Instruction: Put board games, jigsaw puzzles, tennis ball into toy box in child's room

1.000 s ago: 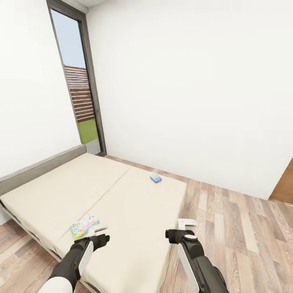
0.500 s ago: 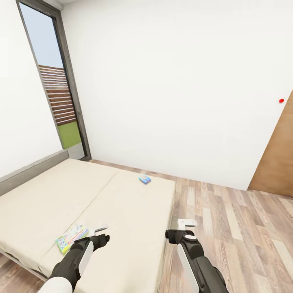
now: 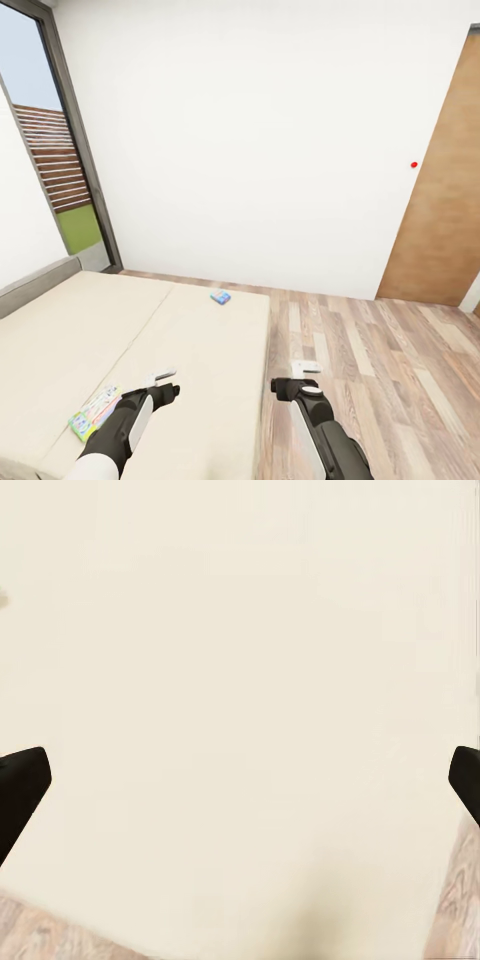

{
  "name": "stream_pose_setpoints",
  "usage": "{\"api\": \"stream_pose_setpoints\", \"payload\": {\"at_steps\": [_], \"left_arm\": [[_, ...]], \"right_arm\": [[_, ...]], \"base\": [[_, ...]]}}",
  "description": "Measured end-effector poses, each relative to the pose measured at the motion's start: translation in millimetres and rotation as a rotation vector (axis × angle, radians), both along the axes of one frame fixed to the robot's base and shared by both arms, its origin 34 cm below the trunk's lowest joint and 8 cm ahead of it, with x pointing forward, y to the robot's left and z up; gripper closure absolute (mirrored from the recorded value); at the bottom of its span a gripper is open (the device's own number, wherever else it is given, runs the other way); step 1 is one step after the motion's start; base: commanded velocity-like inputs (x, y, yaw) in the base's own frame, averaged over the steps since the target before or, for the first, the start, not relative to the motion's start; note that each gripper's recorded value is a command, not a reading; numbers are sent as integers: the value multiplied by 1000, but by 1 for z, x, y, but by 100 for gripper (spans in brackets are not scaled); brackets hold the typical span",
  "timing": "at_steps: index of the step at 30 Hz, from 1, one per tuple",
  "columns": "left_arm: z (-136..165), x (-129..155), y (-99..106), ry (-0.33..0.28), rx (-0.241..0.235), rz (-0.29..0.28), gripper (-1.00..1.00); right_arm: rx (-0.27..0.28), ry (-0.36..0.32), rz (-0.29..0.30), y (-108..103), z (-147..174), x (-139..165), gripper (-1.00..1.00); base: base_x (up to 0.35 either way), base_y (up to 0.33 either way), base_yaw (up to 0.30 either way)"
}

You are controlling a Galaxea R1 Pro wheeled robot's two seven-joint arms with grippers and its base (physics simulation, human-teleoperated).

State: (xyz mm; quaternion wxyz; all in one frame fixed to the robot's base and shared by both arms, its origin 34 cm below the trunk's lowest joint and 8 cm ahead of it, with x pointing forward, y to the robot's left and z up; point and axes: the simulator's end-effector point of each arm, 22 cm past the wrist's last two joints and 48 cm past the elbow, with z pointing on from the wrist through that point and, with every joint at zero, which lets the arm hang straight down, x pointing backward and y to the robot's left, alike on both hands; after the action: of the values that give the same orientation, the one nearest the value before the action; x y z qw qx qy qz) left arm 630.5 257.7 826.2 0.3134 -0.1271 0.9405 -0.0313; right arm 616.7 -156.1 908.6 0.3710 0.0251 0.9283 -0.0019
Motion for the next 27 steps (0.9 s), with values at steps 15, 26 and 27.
{"api": "stream_pose_setpoints", "payload": {"at_steps": [15, 26, 27], "left_arm": [[4, 1, 0, -6, 0, 0, -100], [5, 1, 0, -9, 0, 0, -100], [5, 1, 0, -8, 0, 0, -100]], "right_arm": [[0, -8, 0, 0, 4, 1, -100], [0, -14, 0, 0, 5, 1, -100], [0, -14, 0, 0, 5, 1, -100]], "base": [[0, 200, -272], [0, 271, -120], [0, 283, -9]]}}
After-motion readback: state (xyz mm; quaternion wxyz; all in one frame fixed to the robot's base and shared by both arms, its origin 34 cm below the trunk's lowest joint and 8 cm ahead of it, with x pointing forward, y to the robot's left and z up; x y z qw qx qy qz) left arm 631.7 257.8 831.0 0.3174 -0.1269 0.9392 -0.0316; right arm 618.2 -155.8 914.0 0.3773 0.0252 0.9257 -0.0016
